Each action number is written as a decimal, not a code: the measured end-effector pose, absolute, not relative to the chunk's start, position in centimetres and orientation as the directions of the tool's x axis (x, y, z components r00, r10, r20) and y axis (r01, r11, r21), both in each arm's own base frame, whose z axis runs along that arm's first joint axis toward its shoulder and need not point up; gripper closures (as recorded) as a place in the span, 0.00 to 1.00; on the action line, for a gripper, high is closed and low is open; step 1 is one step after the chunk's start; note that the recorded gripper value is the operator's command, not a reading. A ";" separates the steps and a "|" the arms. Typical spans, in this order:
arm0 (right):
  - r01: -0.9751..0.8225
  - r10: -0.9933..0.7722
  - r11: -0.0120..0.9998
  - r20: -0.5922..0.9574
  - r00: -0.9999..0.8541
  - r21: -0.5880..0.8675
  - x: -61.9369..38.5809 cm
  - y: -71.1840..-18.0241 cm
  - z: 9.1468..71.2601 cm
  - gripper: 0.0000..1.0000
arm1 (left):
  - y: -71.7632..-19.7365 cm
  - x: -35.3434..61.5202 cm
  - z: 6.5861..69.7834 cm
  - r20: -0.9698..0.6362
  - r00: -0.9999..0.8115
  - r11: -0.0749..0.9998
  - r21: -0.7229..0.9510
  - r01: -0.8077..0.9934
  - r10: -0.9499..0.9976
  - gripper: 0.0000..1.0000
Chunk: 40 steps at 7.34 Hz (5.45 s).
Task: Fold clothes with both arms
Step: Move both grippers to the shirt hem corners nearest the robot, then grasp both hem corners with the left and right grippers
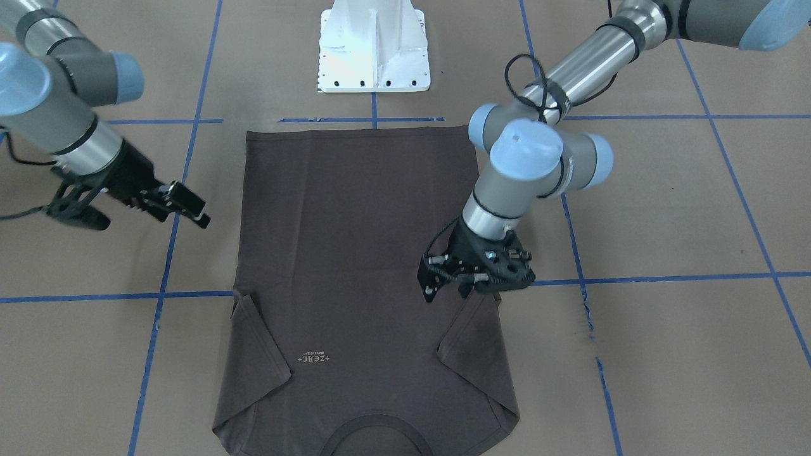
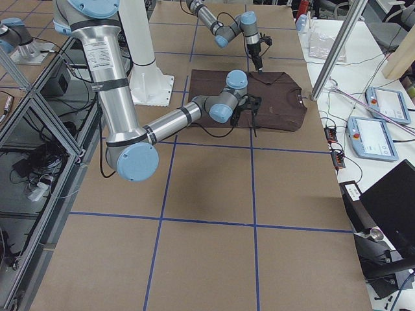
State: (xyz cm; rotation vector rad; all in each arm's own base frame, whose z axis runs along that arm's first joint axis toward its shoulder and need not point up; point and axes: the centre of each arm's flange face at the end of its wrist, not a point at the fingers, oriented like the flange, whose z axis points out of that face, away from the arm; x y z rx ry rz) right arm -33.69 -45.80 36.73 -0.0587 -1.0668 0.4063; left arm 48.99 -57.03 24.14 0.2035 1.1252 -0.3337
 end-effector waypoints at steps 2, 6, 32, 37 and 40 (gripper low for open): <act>-0.355 0.424 0.888 0.817 0.390 -0.291 -38.5 -34.2 35.0 0.11 | -49.6 46.9 23.9 -0.930 0.323 0.945 -0.067 0.320 -0.175 0.31; -0.505 0.512 0.814 0.763 0.394 -0.286 -44.7 -20.3 36.6 0.19 | -46.7 45.9 23.7 -0.932 0.299 0.945 -0.109 0.307 -0.204 0.29; -0.557 0.516 0.793 0.757 0.400 -0.246 -45.1 -20.4 36.5 1.00 | -22.2 50.1 34.1 -0.733 0.441 0.828 -0.300 0.474 -0.518 0.43; -0.557 0.516 0.793 0.758 0.400 -0.246 -45.1 -20.4 36.5 1.00 | -21.1 50.6 34.7 -0.726 0.462 0.838 -0.296 0.458 -0.509 0.65; -0.557 0.516 0.793 0.757 0.401 -0.245 -45.1 -20.4 36.5 1.00 | -21.0 50.7 34.5 -0.727 0.461 0.838 -0.297 0.457 -0.509 1.00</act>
